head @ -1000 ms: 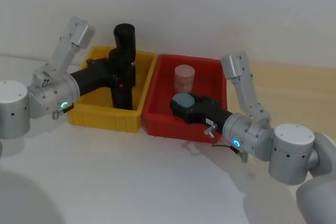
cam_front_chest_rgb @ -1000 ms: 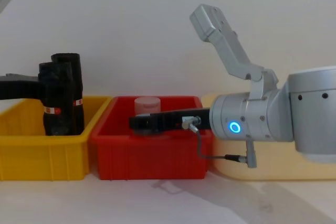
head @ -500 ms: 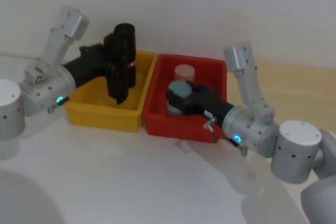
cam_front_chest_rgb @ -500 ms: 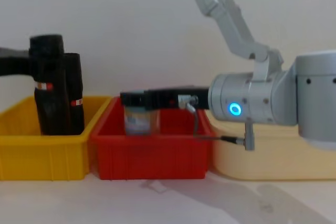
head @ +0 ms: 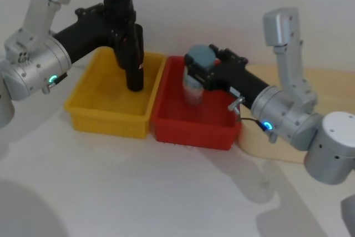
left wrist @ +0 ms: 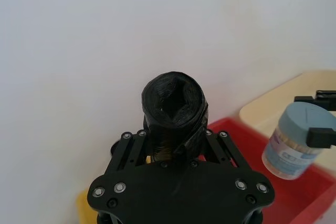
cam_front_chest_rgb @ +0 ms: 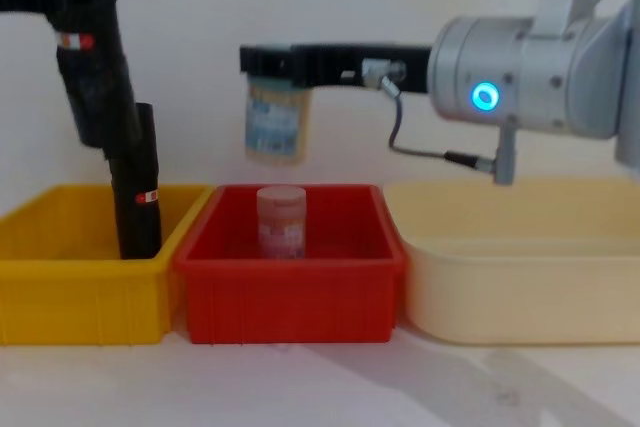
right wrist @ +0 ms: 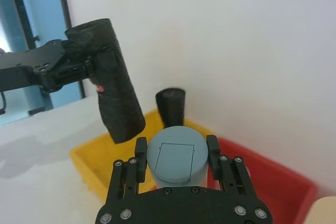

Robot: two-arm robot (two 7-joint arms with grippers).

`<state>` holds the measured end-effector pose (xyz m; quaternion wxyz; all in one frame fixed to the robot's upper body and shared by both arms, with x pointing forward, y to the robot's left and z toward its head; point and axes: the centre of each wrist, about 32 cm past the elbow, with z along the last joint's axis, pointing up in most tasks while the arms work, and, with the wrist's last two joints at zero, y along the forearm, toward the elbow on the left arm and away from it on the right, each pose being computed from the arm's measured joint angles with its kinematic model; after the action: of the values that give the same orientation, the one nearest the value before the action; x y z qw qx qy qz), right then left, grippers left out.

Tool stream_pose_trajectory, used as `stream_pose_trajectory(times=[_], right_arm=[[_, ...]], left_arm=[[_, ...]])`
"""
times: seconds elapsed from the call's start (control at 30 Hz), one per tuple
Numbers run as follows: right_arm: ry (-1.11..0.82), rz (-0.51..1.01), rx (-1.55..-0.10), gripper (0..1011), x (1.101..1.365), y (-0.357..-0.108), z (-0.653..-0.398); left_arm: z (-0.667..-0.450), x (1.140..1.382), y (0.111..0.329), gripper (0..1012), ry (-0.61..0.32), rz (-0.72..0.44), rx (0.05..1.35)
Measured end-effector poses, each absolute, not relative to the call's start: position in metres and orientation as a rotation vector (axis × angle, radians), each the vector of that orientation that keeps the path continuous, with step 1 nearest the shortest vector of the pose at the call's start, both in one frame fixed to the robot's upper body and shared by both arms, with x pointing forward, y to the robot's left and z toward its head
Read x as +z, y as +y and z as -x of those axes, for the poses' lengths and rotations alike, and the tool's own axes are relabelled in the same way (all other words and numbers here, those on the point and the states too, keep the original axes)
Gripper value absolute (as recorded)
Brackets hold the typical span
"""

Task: Pick up the garbage bag with the one hand and transfer it to the other hand.

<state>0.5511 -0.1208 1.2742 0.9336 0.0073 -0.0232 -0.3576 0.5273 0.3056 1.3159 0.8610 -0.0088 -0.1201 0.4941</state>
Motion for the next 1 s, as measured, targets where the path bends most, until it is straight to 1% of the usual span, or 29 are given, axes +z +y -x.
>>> stream_pose_trajectory(times=[0.1,0.2,0.3,0.4,0.43,0.53,0.67,0.7,0.73,0.97,1.0], right_arm=[[-0.072,-0.030,-0.759,664,1.282,-0.126,-0.545],[-0.090,-0.039,-0.790,664,1.288,-0.133,-0.539],[-0.101,-0.043,-0.825,665,1.292,-0.141,-0.534],[-0.107,-0.045,-0.875,664,1.294,-0.154,-0.528],[-0.106,-0.042,-0.885,665,1.293,-0.157,-0.526],[-0.108,-0.045,-0.917,664,1.294,-0.166,-0.523],[-0.099,-0.037,-0.983,665,1.290,-0.186,-0.520],[-0.096,-0.035,-0.995,665,1.288,-0.190,-0.520],[-0.093,-0.035,-1.005,664,1.288,-0.194,-0.520],[-0.064,-0.029,-1.079,664,1.278,-0.222,-0.528],[-0.064,-0.029,-1.079,664,1.278,-0.222,-0.528]], left_arm=[[-0.527,1.328,0.302,387,-0.254,0.035,1.004],[-0.528,1.334,0.297,387,-0.251,0.040,0.973],[-0.531,1.339,0.292,387,-0.246,0.042,0.943],[-0.538,1.342,0.281,387,-0.227,0.039,0.892],[-0.538,1.342,0.281,387,-0.227,0.039,0.892],[-0.547,1.343,0.270,387,-0.208,0.036,0.850],[-0.560,1.342,0.255,387,-0.184,0.034,0.802],[-0.568,1.341,0.247,387,-0.172,0.033,0.782],[-0.571,1.340,0.243,387,-0.166,0.032,0.775],[-0.601,1.338,0.208,387,-0.141,0.035,0.699],[-0.604,1.338,0.204,387,-0.143,0.037,0.691]])
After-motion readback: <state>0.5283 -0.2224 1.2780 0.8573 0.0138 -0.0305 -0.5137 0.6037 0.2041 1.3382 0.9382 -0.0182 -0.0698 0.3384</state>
